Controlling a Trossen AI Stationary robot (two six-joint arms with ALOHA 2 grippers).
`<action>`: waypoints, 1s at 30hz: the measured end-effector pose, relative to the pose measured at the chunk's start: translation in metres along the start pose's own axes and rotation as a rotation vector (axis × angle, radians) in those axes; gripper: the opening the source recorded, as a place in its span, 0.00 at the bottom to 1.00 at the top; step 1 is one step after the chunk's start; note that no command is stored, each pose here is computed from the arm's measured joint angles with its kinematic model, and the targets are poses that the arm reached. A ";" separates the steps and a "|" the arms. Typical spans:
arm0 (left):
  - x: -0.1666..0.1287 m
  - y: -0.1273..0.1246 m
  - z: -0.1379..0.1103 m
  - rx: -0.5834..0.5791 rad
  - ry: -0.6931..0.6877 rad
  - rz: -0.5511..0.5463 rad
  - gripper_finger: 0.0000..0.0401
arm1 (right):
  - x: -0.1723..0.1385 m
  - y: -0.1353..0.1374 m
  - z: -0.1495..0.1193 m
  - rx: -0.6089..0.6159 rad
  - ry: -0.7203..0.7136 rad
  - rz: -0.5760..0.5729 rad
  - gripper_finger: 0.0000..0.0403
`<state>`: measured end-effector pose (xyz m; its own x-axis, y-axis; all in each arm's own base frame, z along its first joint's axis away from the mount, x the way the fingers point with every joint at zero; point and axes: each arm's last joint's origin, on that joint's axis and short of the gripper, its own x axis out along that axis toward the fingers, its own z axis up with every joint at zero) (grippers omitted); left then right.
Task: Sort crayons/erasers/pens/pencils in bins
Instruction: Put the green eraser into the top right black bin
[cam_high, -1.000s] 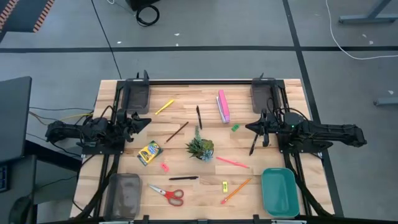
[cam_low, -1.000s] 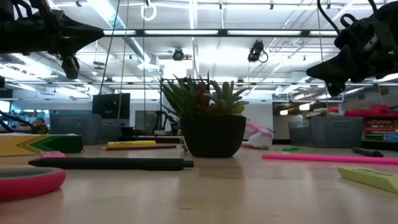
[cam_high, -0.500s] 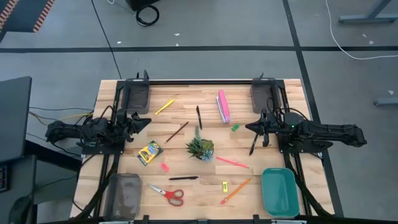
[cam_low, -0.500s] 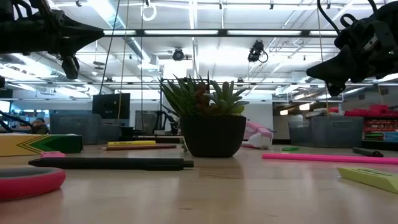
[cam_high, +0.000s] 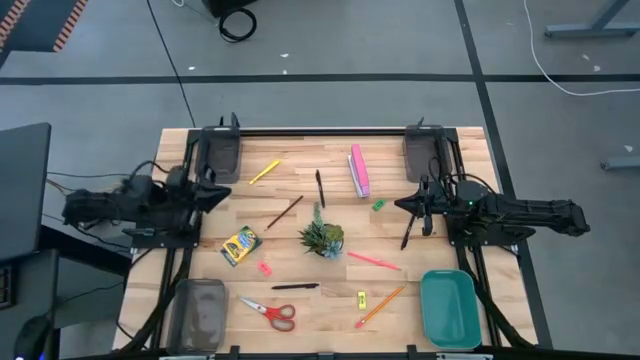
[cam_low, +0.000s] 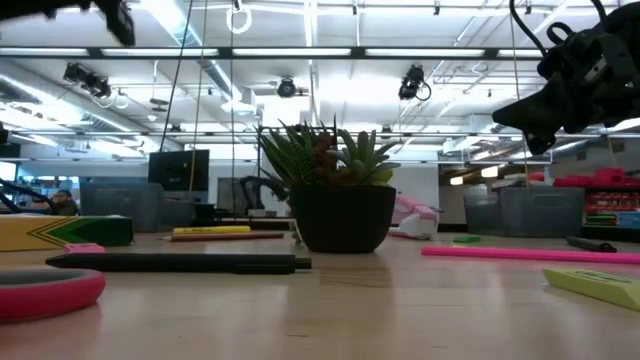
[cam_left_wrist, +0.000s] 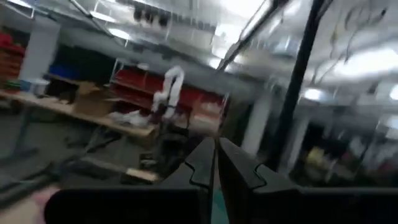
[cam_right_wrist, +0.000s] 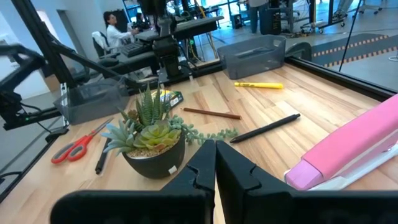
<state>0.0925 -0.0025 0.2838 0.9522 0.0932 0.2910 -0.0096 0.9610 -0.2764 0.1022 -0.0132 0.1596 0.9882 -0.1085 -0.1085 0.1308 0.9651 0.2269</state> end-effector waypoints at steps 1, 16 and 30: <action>0.007 -0.002 0.007 0.018 0.062 0.045 0.08 | 0.000 0.000 0.000 0.000 0.000 0.000 0.05; 0.124 -0.027 0.055 -0.271 0.245 0.243 0.08 | 0.000 0.000 0.000 -0.020 0.001 0.000 0.05; 0.157 -0.034 0.061 -0.500 0.147 0.228 0.09 | -0.007 0.007 0.045 0.197 -0.209 0.016 0.05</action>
<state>0.2234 -0.0045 0.3944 0.9759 0.2119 0.0523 -0.1081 0.6774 -0.7276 0.0997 -0.0159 0.2054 0.9826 -0.1599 0.0942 0.1077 0.9046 0.4124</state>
